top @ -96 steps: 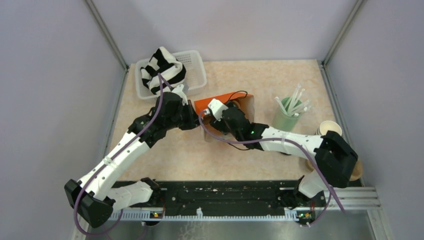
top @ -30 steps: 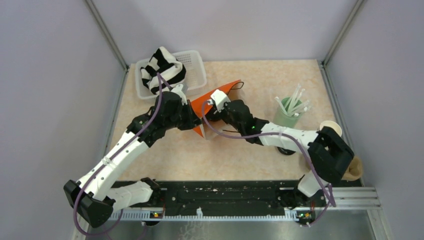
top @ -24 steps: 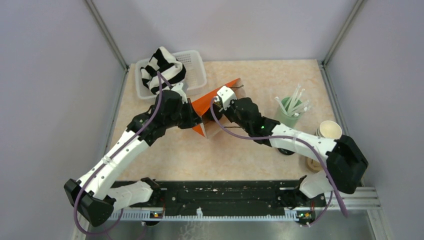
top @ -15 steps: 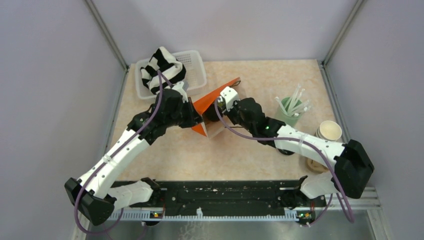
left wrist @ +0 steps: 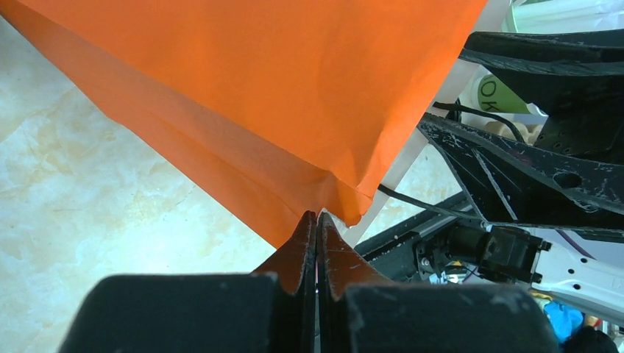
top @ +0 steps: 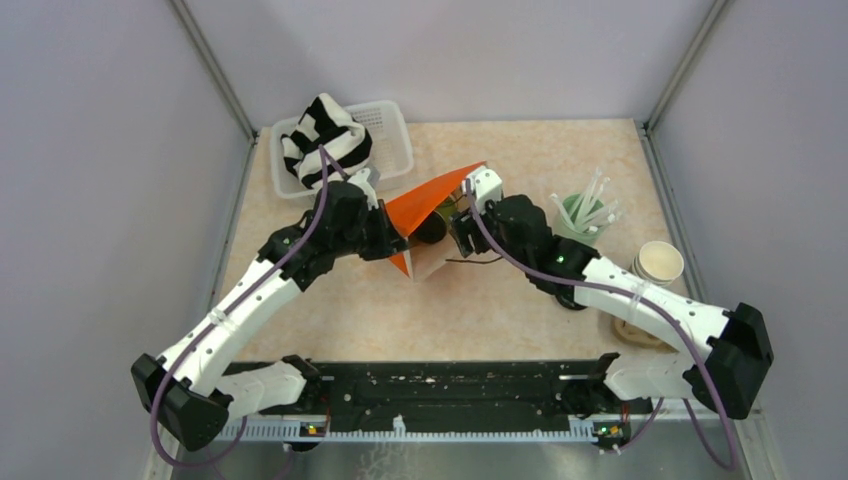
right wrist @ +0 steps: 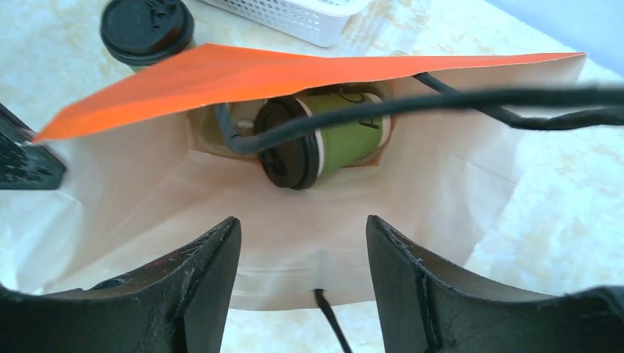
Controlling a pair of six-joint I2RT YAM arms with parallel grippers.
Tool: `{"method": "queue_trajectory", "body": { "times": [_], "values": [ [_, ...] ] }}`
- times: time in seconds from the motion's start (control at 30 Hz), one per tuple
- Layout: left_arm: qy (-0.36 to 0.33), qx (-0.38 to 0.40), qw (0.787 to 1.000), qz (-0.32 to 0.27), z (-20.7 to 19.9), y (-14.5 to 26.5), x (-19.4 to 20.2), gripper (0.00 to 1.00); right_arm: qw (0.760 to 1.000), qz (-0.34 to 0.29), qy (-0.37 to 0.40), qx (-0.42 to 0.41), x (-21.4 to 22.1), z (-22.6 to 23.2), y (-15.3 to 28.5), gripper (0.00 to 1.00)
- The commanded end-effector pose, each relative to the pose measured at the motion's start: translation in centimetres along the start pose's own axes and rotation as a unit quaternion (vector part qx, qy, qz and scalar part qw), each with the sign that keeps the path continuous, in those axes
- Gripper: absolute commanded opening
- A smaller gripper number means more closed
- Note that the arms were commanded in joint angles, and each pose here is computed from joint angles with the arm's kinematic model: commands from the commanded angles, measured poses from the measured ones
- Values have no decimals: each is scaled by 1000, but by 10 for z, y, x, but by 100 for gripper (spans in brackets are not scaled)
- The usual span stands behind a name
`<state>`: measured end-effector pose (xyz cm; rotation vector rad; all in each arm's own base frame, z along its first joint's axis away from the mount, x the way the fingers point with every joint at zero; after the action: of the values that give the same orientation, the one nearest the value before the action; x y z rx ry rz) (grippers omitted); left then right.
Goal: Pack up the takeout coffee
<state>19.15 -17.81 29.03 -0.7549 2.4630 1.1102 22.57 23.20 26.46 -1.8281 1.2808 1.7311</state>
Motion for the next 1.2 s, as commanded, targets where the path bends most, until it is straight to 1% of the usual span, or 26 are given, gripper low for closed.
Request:
{"method": "queue_trajectory", "body": {
  "times": [0.0,0.07,0.1,0.17,0.2,0.3,0.37,0.4,0.43,0.5,0.57,0.7,0.8,0.87,1.0,1.17],
  "values": [
    [4,39,999,-3,-15,6,-5,0,995,-61,-77,-22,-32,3,2,61],
    [4,38,999,-5,-16,7,-6,0,995,-70,-62,-27,-31,4,-2,60],
    [3,37,999,-7,-16,7,-6,0,996,-71,-30,-42,-29,6,-2,60],
    [-2,34,999,-17,-16,9,-9,0,989,-97,81,-81,-30,6,-3,60],
    [-5,30,999,-20,-15,9,-10,0,979,-105,139,-108,-27,8,-2,60],
    [-20,27,999,-27,-15,9,-13,0,928,-126,315,-155,-20,6,0,59],
    [-29,28,999,-29,-15,9,-13,0,890,-138,391,-189,-14,6,-3,58],
    [-34,30,999,-29,-15,8,-14,0,873,-128,422,-207,-11,6,-7,57],
    [-39,33,998,-31,-16,9,-14,0,863,-116,440,-219,-11,6,-12,55],
    [-52,39,997,-32,-17,9,-15,0,848,-102,461,-243,-15,6,-22,51],
    [-66,44,996,-35,-17,9,-16,0,836,-98,476,-255,-20,6,-32,50],
    [-87,59,994,-38,-19,9,-18,0,805,-89,518,-276,-24,9,-53,55],
    [-97,66,992,-39,-20,8,-18,0,787,-77,542,-284,-21,6,-69,59],
    [-104,71,991,-39,-20,8,-18,0,776,-71,562,-278,-17,0,-79,63],
    [-112,71,990,-43,-18,7,-17,0,771,-49,565,-288,-6,-7,-98,65],
    [-118,64,990,-52,-15,7,-17,0,773,-48,553,-306,12,-13,-107,69]
  ]
}}
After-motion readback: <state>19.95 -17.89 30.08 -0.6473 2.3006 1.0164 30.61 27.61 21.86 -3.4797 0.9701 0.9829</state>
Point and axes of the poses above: each gripper's point midway between its finger pads, its own y axis back along the fingers, its own z axis along the line the jaws close on, x = y × z, the point moved 8 cm from there along y, back along the fingers, and after that the axes turned 8 degrees about y, right-handed, at the moved point
